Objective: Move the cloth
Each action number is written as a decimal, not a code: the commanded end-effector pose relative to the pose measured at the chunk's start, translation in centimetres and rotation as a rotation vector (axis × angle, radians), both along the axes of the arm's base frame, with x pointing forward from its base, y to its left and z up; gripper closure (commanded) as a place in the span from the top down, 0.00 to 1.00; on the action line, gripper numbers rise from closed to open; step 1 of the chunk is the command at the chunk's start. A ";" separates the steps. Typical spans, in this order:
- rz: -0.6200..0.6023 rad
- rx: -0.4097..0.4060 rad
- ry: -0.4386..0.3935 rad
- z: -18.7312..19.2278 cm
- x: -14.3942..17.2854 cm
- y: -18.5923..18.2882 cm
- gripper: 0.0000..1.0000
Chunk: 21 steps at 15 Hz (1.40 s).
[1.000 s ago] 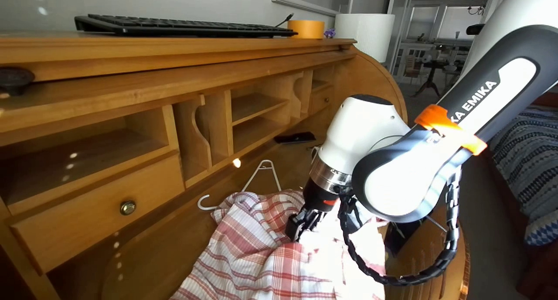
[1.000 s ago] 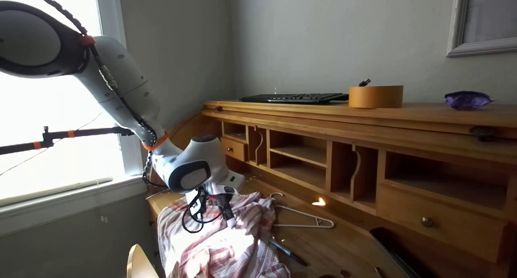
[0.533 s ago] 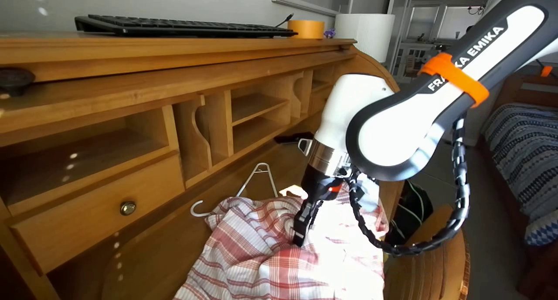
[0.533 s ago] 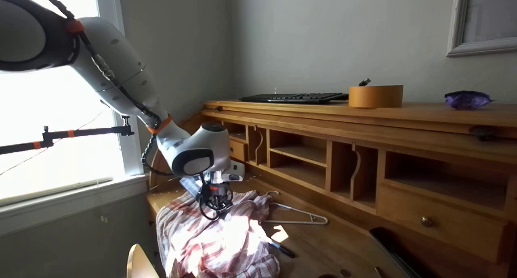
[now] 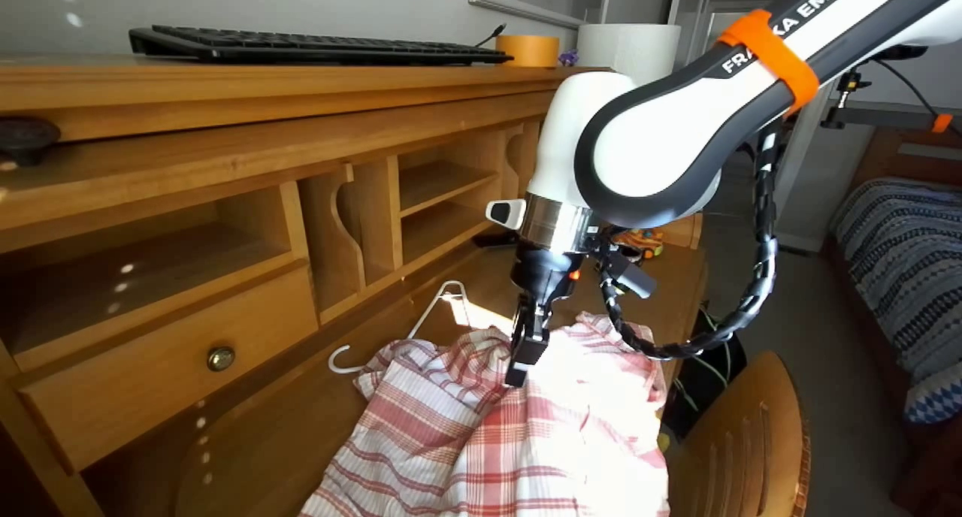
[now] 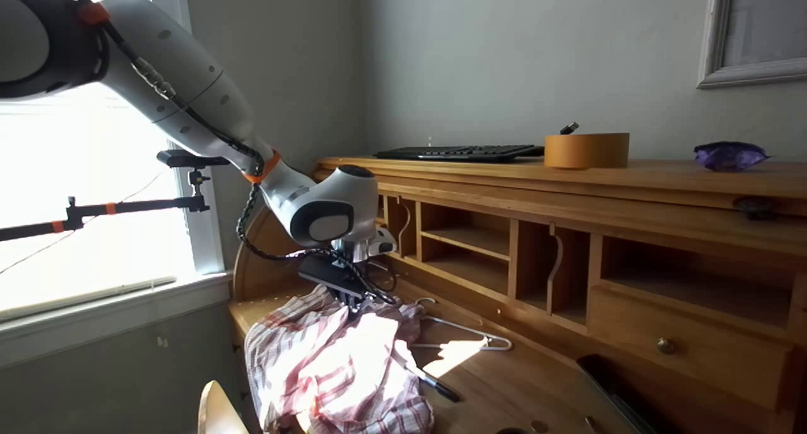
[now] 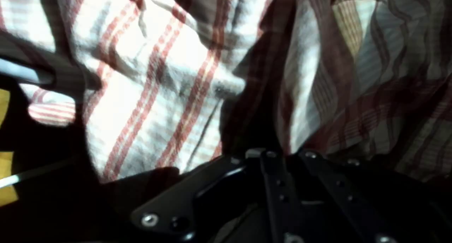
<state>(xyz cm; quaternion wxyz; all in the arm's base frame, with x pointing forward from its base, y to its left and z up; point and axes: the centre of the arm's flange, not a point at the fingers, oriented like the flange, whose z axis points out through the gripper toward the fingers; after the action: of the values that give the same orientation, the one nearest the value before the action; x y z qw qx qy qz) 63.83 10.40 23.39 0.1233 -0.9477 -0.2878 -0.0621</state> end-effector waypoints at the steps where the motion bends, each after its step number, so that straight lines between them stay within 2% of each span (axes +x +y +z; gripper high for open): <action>1: 0.193 -0.043 -0.022 2.1 0.0 0.4 0.02; 12: 0.693 -0.212 -0.162 14.3 -0.9 -1.7 0.02; 17: 0.896 -0.298 -0.285 14.4 -0.3 -2.0 0.02; 21: 1.048 -0.347 -0.399 16.5 0.0 -2.1 0.02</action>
<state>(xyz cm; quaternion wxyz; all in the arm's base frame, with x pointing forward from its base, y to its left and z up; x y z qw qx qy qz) 64.35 8.71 38.83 -0.0468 -0.7047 -0.7007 -0.1013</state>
